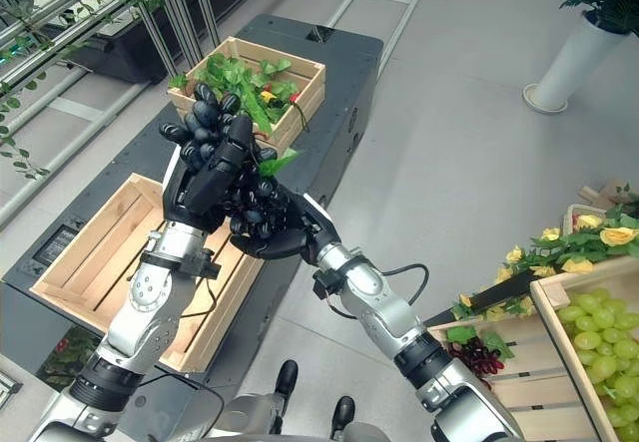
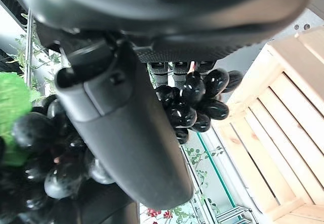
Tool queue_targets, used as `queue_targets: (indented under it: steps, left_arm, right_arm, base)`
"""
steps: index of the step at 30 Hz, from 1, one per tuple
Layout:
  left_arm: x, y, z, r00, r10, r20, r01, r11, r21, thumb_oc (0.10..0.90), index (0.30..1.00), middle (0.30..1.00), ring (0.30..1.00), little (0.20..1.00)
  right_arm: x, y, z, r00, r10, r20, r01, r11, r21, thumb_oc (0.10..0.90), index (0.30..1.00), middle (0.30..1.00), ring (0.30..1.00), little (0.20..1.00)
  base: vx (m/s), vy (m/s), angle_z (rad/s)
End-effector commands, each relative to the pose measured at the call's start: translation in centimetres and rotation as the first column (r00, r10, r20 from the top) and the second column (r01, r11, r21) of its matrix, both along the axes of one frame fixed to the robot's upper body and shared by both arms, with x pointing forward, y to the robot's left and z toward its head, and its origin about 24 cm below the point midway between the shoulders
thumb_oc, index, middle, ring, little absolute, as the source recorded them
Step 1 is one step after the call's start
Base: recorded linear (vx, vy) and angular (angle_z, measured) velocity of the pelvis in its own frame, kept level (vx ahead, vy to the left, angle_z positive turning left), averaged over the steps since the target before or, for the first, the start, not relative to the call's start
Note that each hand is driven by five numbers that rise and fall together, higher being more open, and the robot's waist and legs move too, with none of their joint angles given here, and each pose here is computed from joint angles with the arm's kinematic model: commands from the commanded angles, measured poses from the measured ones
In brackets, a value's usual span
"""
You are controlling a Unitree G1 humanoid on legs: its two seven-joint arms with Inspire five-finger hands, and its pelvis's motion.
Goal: Pick up the fruits from the basket on one side to the basket on the other side
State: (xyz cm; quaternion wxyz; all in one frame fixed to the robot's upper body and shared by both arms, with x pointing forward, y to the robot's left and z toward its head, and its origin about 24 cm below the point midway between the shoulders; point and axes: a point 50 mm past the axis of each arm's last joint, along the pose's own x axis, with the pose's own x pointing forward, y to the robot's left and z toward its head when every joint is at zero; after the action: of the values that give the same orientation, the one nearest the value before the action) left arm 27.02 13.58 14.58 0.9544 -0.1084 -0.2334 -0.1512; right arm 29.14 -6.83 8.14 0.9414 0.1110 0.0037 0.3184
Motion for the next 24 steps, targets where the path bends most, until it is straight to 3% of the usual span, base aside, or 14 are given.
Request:
queue_targets:
  steps: [1, 10, 24]
  left_arm:
    - [0.0, -0.7, 2.6, 0.98, -0.03, 0.197, 0.055, 0.99, -0.126, 0.4, 0.3, 0.3, 0.3, 0.3]
    - [-0.1, -1.0, 1.4, 0.988, -0.046, 0.148, 0.06, 0.994, -0.093, 0.4, 0.3, 0.3, 0.3, 0.3]
    - [-0.4, 1.8, 1.1, 0.971, 0.14, 0.195, -0.145, 0.989, 0.01, 0.4, 0.3, 0.3, 0.3, 0.3]
  right_arm:
    - [-1.9, 2.3, 2.6, 0.991, 0.101, 0.083, -0.117, 0.968, 0.221, 0.8, 0.9, 0.9, 0.9, 0.9]
    - [-2.1, 1.2, 2.0, 0.996, 0.065, 0.056, -0.077, 0.968, 0.24, 0.8, 0.9, 0.9, 0.9, 0.9]
    - [-2.5, -1.4, 1.4, 0.997, 0.037, 0.061, -0.048, 0.98, 0.192, 0.8, 0.9, 0.9, 0.9, 0.9]
  base:
    - [0.0, 0.0, 0.0]
    - [0.0, 0.0, 0.0]
    - [0.0, 0.0, 0.0]
